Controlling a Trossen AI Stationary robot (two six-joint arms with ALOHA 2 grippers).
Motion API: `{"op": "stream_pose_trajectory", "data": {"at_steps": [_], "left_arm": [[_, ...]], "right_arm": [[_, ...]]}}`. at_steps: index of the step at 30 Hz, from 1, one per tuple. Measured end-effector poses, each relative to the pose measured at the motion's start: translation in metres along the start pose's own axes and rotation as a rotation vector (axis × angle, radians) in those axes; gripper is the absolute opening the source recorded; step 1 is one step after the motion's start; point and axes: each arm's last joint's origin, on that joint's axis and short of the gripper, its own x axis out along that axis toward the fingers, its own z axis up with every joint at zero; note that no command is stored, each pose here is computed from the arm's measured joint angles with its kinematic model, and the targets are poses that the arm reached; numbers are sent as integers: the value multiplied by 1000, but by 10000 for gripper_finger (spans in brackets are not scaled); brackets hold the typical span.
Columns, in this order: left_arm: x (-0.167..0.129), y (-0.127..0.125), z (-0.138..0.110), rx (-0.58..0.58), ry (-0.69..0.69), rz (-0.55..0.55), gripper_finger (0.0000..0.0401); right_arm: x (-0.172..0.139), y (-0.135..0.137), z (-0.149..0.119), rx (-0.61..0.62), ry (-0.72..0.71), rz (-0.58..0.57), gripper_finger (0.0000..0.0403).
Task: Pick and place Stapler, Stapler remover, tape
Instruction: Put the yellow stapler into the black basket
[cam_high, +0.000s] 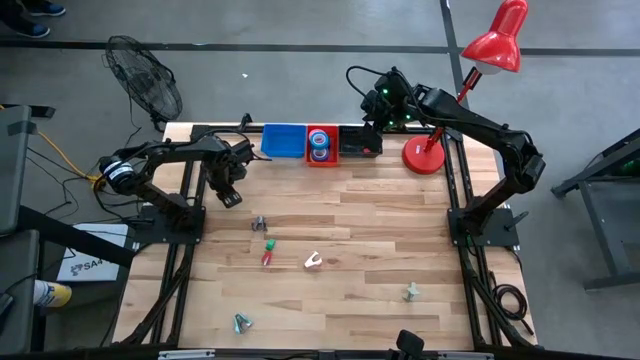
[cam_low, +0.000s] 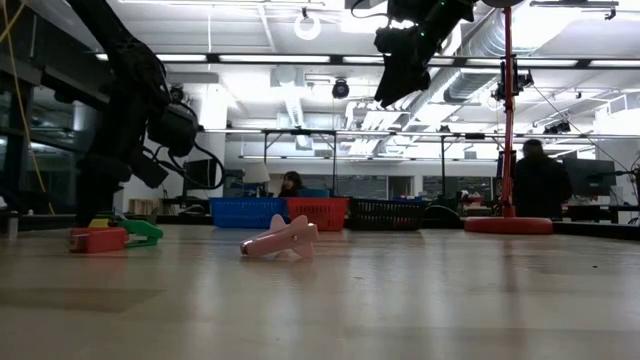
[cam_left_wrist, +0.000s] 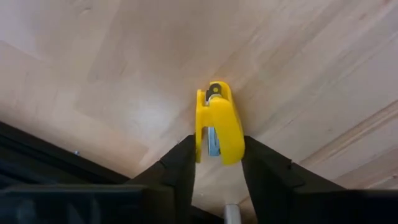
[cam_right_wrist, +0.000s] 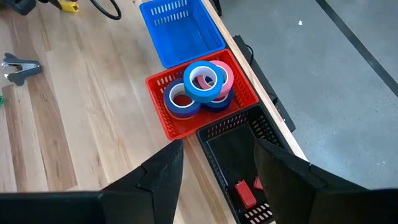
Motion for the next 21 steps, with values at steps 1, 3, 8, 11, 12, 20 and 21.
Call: {"op": "stream_pose_trajectory", "data": {"at_steps": [1, 3, 8, 11, 12, 20, 21], "left_arm": [[0, 0, 0, 0, 1, 0, 112], [0, 0, 0, 0, 4, 0, 97], [0, 0, 0, 0, 4, 0, 60], [0, 0, 0, 0, 4, 0, 53], [0, 0, 0, 0, 4, 0, 53], [0, 0, 0, 1, 3, 0, 63], [0, 0, 0, 4, 3, 0, 63]], "right_arm": [[0, 0, 0, 0, 0, 0, 190], [0, 0, 0, 0, 0, 0, 190], [0, 0, 0, -1, 0, 0, 190], [0, 0, 0, 0, 0, 0, 190], [0, 0, 0, -1, 0, 0, 190], [0, 0, 0, -1, -1, 5, 190], [0, 0, 0, -4, -2, 12, 190]]}}
